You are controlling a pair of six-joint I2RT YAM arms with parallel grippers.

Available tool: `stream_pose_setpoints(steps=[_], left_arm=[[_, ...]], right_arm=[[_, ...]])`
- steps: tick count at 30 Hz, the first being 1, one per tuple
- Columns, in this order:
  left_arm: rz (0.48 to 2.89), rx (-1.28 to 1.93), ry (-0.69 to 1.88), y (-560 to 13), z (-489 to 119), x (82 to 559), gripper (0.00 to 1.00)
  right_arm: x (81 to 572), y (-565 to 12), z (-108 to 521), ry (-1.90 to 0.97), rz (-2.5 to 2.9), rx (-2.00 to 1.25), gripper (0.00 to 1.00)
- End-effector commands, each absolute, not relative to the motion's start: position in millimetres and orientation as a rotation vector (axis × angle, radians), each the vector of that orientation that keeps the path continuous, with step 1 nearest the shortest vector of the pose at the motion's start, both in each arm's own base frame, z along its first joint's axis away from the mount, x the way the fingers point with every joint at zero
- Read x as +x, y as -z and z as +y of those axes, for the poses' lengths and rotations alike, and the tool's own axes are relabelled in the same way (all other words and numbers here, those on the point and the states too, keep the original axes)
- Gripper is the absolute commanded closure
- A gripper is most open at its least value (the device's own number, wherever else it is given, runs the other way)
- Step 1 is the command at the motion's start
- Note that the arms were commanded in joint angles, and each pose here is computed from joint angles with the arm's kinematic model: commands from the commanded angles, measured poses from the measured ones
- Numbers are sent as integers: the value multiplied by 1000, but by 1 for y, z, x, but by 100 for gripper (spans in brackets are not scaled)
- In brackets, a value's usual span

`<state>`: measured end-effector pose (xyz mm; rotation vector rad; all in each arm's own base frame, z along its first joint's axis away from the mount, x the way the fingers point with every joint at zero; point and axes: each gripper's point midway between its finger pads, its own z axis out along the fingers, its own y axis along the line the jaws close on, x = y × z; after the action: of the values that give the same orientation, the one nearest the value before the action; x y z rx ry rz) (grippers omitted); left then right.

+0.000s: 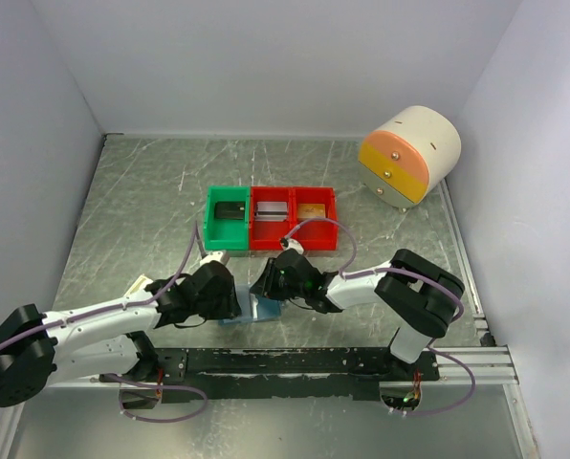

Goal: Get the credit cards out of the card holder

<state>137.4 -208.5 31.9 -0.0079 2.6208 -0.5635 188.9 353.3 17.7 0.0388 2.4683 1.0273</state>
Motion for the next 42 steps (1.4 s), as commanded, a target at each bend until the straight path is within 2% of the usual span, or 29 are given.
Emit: stream_pose_setpoints(steps=[1,6,9,25,36,42], left_arm=[[2565,11,672,-50,-227,143,49],[2558,78,736,-54,-241,143,50],[2553,104,774,-57,-250,144,46],[2587,227,681,-62,-260,154,41],[2580,272,661,-69,-266,159,48],[2535,288,787,-73,-281,156,45]], right_arm=[[146,49,302,-752,2738,-6,73],[145,42,308,-816,2715,-19,69],[145,40,309,-831,2710,-14,67],[144,41,309,-839,2712,-11,65],[144,41,309,-842,2711,-9,65],[147,34,309,-857,2686,7,64]])
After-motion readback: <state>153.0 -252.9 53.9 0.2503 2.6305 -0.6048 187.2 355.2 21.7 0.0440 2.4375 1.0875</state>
